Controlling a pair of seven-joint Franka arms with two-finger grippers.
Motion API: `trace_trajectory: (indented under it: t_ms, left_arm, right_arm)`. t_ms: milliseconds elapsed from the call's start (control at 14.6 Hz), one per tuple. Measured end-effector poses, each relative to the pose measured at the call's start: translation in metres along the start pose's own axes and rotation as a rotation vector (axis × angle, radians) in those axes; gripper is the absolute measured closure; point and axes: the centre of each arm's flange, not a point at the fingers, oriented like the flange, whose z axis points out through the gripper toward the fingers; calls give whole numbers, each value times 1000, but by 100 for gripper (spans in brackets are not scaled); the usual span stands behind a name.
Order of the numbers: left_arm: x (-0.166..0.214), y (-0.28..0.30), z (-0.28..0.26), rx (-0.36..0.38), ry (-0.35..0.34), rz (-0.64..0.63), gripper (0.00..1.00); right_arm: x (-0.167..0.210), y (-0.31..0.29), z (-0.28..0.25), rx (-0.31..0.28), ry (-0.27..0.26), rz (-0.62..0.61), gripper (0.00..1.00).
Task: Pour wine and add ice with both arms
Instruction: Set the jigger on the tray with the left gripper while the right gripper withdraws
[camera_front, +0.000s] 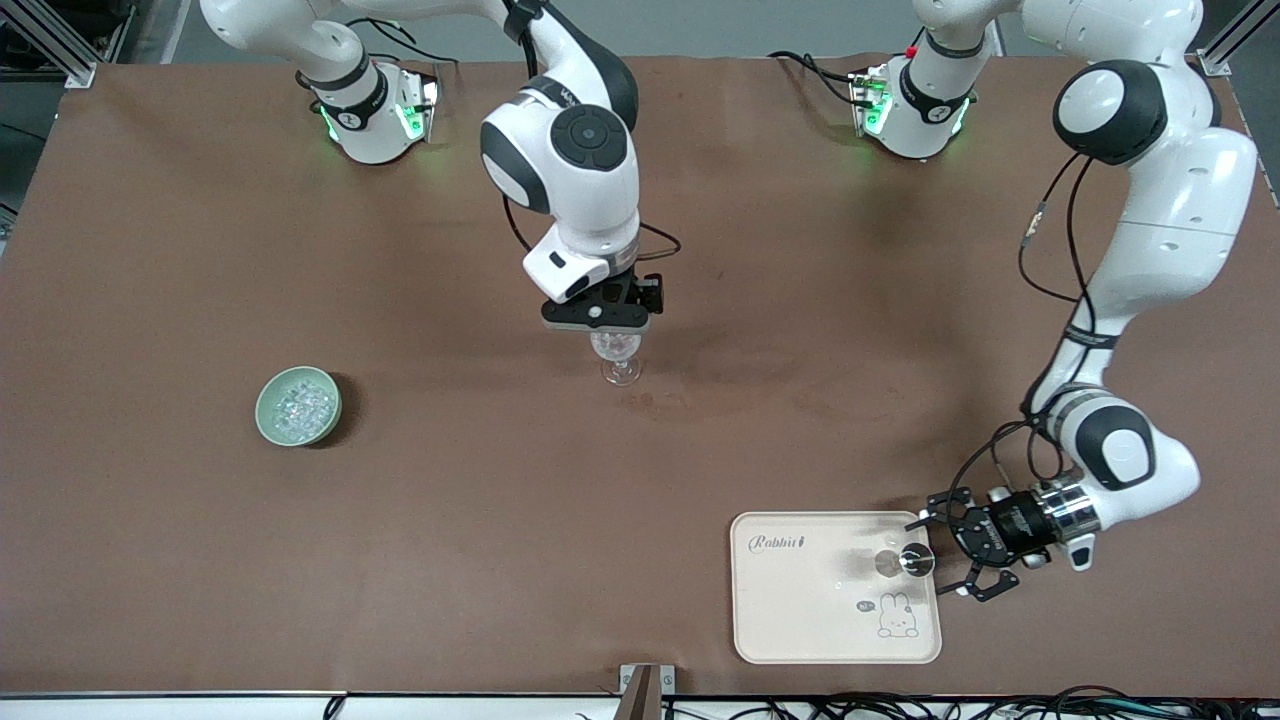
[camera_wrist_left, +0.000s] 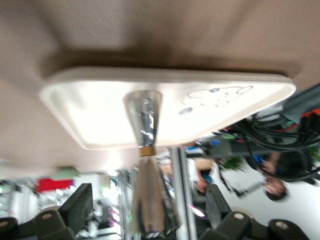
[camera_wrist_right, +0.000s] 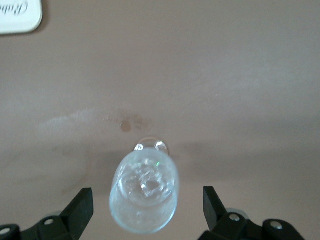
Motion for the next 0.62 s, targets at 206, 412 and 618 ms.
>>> trace_trajectory:
  t_ms: [206,412,618]
  left_arm:
    - [-9,0,-28,99,62,23,0]
    - [-24,-1,-43,167,88,51,0]
    - [-42,-4,-62,276,179,130,0]
  right_arm:
    - [53,52,-34,21,39,89,0]
    - [98,130,-78,6,47,126,0]
    - [134,223,-115,-18,45,106,0]
